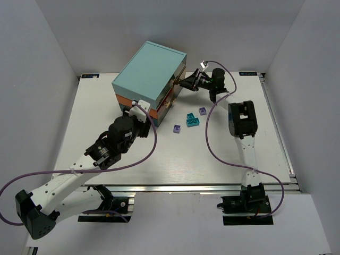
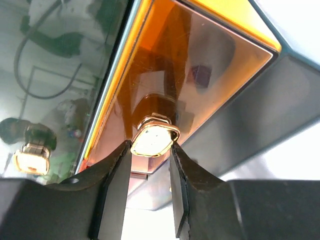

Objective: Sort the legos into containers by color

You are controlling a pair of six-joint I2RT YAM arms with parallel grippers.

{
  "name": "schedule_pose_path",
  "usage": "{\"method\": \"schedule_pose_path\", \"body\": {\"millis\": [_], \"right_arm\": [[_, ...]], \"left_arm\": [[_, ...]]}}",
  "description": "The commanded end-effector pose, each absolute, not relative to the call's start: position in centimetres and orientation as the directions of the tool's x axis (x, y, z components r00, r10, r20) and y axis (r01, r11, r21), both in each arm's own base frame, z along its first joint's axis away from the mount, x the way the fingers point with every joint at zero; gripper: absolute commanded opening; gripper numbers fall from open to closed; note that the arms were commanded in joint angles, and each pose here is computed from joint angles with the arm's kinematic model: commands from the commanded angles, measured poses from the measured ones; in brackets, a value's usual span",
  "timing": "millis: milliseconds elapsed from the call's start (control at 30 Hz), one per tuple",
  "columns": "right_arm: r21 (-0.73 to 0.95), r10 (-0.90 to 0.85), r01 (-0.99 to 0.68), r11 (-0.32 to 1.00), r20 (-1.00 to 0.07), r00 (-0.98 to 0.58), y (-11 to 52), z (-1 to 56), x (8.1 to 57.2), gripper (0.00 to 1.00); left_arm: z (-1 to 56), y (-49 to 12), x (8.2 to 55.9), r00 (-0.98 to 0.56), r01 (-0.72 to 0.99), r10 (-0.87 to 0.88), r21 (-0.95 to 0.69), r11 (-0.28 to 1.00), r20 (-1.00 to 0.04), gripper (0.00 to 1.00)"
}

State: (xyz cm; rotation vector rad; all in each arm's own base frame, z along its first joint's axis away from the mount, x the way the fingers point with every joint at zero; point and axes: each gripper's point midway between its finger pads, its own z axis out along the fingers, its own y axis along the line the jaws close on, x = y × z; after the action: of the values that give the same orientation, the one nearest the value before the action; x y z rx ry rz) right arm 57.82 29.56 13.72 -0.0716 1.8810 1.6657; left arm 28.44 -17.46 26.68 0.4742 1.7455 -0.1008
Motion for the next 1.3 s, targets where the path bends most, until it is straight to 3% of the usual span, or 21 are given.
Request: {"method": "schedule_pose_path", "body": {"millis": [0,300,400,433,533,733,767,800,833,867,967,1167,1200,1267], "right_arm": [[0.835,0.381,-0.511,0.204,-0.549,-0.744,26.4,17.1,58.1,0.12],[0.84,0.396,-0.486,0.244,-0.543,-0.74,22.8,16.7,54.9,0.15],[0.828,0.371,-0.505,0.244,-0.561,-0.74,22.3,16.9,53.8,0.35],[0.827,0.364,-0.509,0.239,-0.562,-0.743,22.2,17.1,53.6,0.56],[0.824,0.309,-0.529,0.203,-0.566,-0.764,22.6,17.3,52.4,0.8],[0.793,0.21,-0.561,0.238,-0.606,-0.767,21.9,16.6,49.5,0.75],[0.697,0.17,-0.654,0.293,-0.711,-0.682,21.6,17.0,49.4,0.73],[0.659,0.139,-0.677,0.328,-0.743,-0.655,21.4,16.7,49.3,0.7],[0.659,0.098,-0.657,0.367,-0.729,-0.677,21.1,16.8,48.1,0.64],[0.52,0.017,-0.728,0.447,-0.818,-0.574,20.3,15.7,48.6,0.61],[0.349,-0.142,-0.771,0.532,-0.861,-0.488,19.0,14.4,46.5,0.44],[0.08,-0.372,-0.837,0.542,-0.87,-0.323,17.0,12.8,43.6,0.18],[0.015,-0.427,-0.865,0.501,-0.865,-0.262,17.0,12.4,43.4,0.18],[0.007,-0.49,-0.91,0.415,-0.841,-0.23,17.4,10.9,41.6,0.36]], "left_arm": [[27.1,-17.5,28.4,-0.132,0.371,0.246,0.183,0.91,-0.96,0.68],[27.4,-17.6,28.1,-0.117,0.385,0.236,0.175,0.906,-0.965,0.69],[27.4,-17.9,28.0,-0.114,0.401,0.235,0.171,0.9,-0.965,0.69],[27.3,-18.0,28.0,-0.115,0.408,0.234,0.169,0.897,-0.965,0.69],[27.3,-18.4,27.8,-0.112,0.43,0.233,0.165,0.888,-0.966,0.7],[27.6,-18.7,27.6,-0.103,0.45,0.226,0.157,0.879,-0.969,0.7],[27.6,-18.8,27.6,-0.101,0.453,0.224,0.156,0.878,-0.969,0.7],[27.7,-18.8,27.5,-0.097,0.457,0.221,0.153,0.876,-0.97,0.7],[27.8,-18.8,27.4,-0.096,0.46,0.216,0.149,0.875,-0.972,0.7],[27.9,-18.9,27.4,-0.094,0.463,0.216,0.149,0.874,-0.972,0.7],[28.1,-19.0,27.2,-0.087,0.471,0.207,0.143,0.87,-0.975,0.7],[28.4,-19.0,27.0,-0.082,0.476,0.196,0.135,0.869,-0.977,0.7],[28.4,-19.0,27.1,-0.081,0.474,0.195,0.135,0.87,-0.977,0.7],[28.4,-18.9,27.0,-0.079,0.472,0.193,0.134,0.871,-0.978,0.7]]}}
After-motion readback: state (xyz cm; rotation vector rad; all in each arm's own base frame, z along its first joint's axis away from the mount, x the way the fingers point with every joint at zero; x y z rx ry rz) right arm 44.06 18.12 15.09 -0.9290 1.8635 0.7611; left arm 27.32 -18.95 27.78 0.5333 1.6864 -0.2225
